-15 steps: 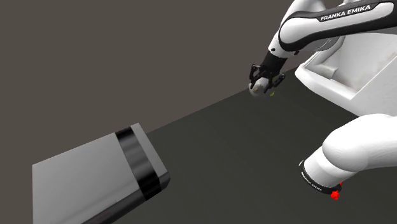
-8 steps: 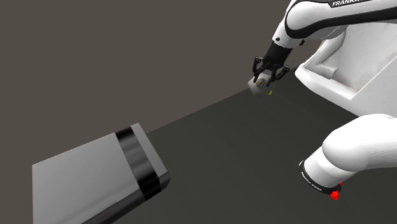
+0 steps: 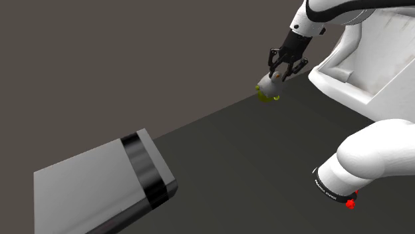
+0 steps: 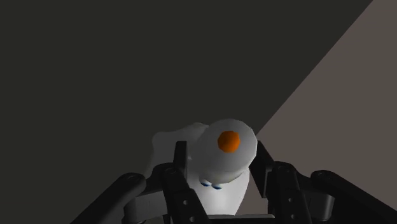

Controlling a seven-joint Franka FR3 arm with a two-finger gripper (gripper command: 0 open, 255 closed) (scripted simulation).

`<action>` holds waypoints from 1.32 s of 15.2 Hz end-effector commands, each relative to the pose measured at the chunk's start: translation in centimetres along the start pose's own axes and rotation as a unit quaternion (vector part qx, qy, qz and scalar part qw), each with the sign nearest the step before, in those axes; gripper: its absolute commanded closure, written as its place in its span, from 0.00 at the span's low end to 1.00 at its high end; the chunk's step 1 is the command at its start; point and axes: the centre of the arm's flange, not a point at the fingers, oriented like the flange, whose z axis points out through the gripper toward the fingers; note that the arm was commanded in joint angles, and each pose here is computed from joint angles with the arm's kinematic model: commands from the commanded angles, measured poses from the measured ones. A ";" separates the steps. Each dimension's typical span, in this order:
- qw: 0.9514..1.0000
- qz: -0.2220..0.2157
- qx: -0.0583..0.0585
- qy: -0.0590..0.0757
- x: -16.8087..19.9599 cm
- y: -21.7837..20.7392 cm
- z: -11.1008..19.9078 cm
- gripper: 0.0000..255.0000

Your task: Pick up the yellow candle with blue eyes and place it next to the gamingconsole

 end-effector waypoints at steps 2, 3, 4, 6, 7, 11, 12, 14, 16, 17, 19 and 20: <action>1.000 0.000 0.000 0.000 -0.1 -0.3 -1.6 1.00; 1.000 0.000 0.000 0.000 -0.1 -0.4 -2.1 1.00; 1.000 0.000 0.000 0.000 -0.2 -0.4 -2.6 1.00; 1.000 0.000 0.000 0.000 -1.4 -0.8 -2.6 1.00; 1.000 0.000 0.000 0.000 -2.7 -1.2 -2.5 1.00; 1.000 0.000 0.000 0.000 -7.8 -2.6 -2.2 1.00; 1.000 0.000 0.000 0.000 -9.0 -3.0 -2.1 1.00; 1.000 0.000 0.000 0.000 -11.6 -3.7 -2.0 1.00; 1.000 0.000 0.000 0.000 -14.1 -4.4 -1.8 1.00; 1.000 0.000 0.000 0.000 -15.4 -4.8 -1.7 1.00; 1.000 0.000 0.000 0.000 -17.9 -5.5 -1.6 1.00; 1.000 0.000 0.000 0.000 -19.2 -5.8 -1.5 1.00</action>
